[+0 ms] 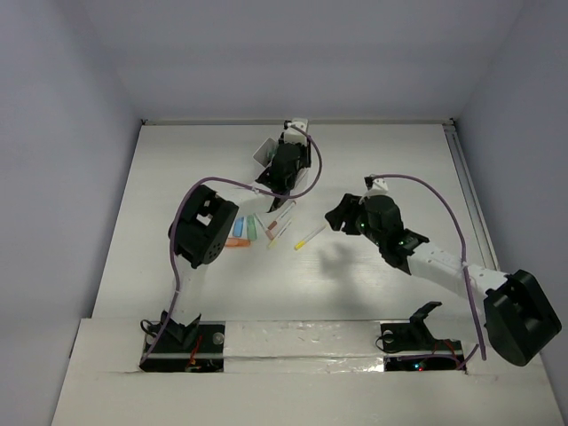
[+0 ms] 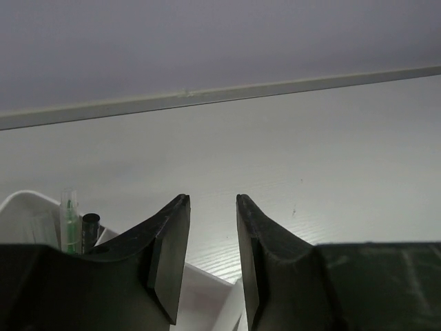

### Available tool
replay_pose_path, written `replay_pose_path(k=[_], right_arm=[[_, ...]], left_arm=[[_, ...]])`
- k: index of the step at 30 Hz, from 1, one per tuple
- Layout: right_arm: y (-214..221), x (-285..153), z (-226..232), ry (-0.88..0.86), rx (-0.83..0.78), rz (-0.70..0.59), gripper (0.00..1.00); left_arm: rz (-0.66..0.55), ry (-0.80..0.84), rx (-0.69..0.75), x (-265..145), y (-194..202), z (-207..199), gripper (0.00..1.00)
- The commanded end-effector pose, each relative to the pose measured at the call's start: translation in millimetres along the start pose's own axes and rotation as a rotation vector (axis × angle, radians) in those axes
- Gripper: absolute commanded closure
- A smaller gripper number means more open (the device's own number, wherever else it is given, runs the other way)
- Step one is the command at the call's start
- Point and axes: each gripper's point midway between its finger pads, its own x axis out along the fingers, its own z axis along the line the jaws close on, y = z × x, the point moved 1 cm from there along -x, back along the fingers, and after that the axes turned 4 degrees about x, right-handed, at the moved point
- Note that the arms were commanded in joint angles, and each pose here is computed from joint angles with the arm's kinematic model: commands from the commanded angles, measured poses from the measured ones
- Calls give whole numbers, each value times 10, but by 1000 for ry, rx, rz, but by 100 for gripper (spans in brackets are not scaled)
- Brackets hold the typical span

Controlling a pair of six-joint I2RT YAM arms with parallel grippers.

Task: Sort the stationery into containers
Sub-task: Place the pen in the storage box, then pick up the pen from the center of the board.

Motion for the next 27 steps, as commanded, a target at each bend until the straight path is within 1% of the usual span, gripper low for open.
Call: replay_pose_path(k=[1,4,5,6,7,8,9,10,12,13,15,16,17,20,21,22,24,25,27], right_arm=[[-98,43,114,-38,-9,-23,38],[-77,63,99,-34,-11,-18,41],[-78,66,97,-32,-11,-18,47],[-64,80,87,-28,-14,-13,66],[-45,92,73,-22,-14,-6,66],[-32,105,63,-17,-15,0,91],[-27,122,58,-8,-16,8,100],[42,169,20,6,-21,36,100],[121,219,-9,20,-24,74,100],[175,271,-15,25,-21,102,100],[239,316,-27,31,-19,134,81],[283,332,25,18,-15,155,71],[345,369,-3,26,-13,177,53],[449,440,-1,35,-2,216,37],[476,460,-19,44,2,225,37],[554,460,42,17,8,258,36],[643,536,-17,41,12,285,35],[685,556,-16,50,11,294,35],[741,611,-82,83,10,310,35]], left_arm=[[-95,5,-33,-86,-430,8,70],[-90,5,-35,-128,-417,23,69],[-102,6,-45,-162,-496,27,69],[-114,9,-58,-217,-574,34,69],[-124,12,-65,-253,-636,38,69],[-134,16,-73,-293,-698,41,69],[-142,18,-79,-339,-766,48,70],[-157,26,-89,-439,-897,62,71],[-160,60,-101,-569,-993,3,73],[-162,72,-112,-701,-1058,24,75],[-153,116,-157,-900,-1064,-93,80],[-141,123,-175,-1054,-1020,-47,83],[-131,143,-215,-1154,-995,-93,85],[-71,175,-246,-1471,-756,-131,92],[-54,158,-271,-1522,-692,-88,96],[-16,159,-272,-1644,-564,-82,97],[16,156,-298,-1744,-464,-47,99],[46,166,-297,-1848,-371,-55,99],[81,162,-294,-1925,-276,-23,99]])
